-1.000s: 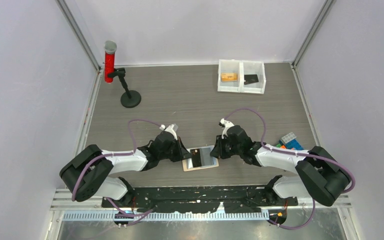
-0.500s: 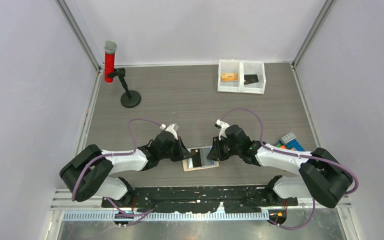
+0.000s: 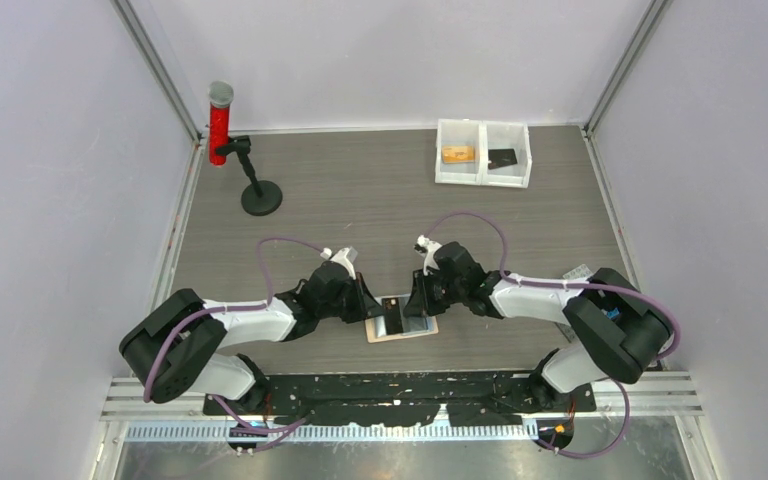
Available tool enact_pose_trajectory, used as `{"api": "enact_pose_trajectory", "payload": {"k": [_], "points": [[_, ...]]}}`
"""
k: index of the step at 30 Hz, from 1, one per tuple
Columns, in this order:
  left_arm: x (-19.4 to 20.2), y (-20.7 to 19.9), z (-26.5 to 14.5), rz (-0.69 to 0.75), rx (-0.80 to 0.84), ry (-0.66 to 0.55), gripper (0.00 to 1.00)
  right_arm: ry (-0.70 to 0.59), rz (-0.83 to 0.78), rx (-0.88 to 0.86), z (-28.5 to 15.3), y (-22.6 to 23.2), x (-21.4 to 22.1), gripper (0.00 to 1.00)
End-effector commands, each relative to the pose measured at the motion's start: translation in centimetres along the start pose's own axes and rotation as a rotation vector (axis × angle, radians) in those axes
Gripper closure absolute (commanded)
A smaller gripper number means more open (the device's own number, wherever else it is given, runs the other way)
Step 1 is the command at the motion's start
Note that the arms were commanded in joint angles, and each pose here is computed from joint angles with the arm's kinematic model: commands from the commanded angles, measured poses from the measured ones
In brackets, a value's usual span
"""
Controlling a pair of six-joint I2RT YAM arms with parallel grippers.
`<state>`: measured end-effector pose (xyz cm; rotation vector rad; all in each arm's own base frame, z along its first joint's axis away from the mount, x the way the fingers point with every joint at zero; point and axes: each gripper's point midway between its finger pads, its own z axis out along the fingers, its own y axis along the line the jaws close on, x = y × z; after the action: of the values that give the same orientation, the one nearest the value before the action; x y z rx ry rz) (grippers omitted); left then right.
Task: Take the credit cards out of the card holder
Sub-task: Remove the credit card from the card holder.
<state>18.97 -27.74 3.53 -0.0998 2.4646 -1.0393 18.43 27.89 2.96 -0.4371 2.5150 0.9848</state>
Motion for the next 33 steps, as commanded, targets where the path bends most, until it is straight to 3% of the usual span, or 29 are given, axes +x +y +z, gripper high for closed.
{"api": "enact_pose_trajectory", "payload": {"k": [1,9,12,22,33], "points": [[-0.8,-1.3,0.0,0.012,0.04,-0.021,0.94,-0.001,-0.004,0.01,0.9,-0.1,-0.6,0.85],[-1.2,-0.3,-0.1,-0.037,0.048,-0.078,0.69,0.02,0.032,0.047,1.1,-1.6,1.3,0.86],[-1.1,-0.9,0.1,-0.042,0.082,-0.07,0.64,0.023,0.038,0.057,1.2,-1.9,1.6,0.86],[-0.6,-1.2,0.9,-0.091,0.136,-0.056,0.62,0.024,0.045,0.066,1.2,-2.2,1.9,0.86],[-0.9,-3.5,-0.2,-0.11,0.24,-0.062,0.7,0.023,0.05,0.095,1.2,-3.0,2.3,0.86]]}}
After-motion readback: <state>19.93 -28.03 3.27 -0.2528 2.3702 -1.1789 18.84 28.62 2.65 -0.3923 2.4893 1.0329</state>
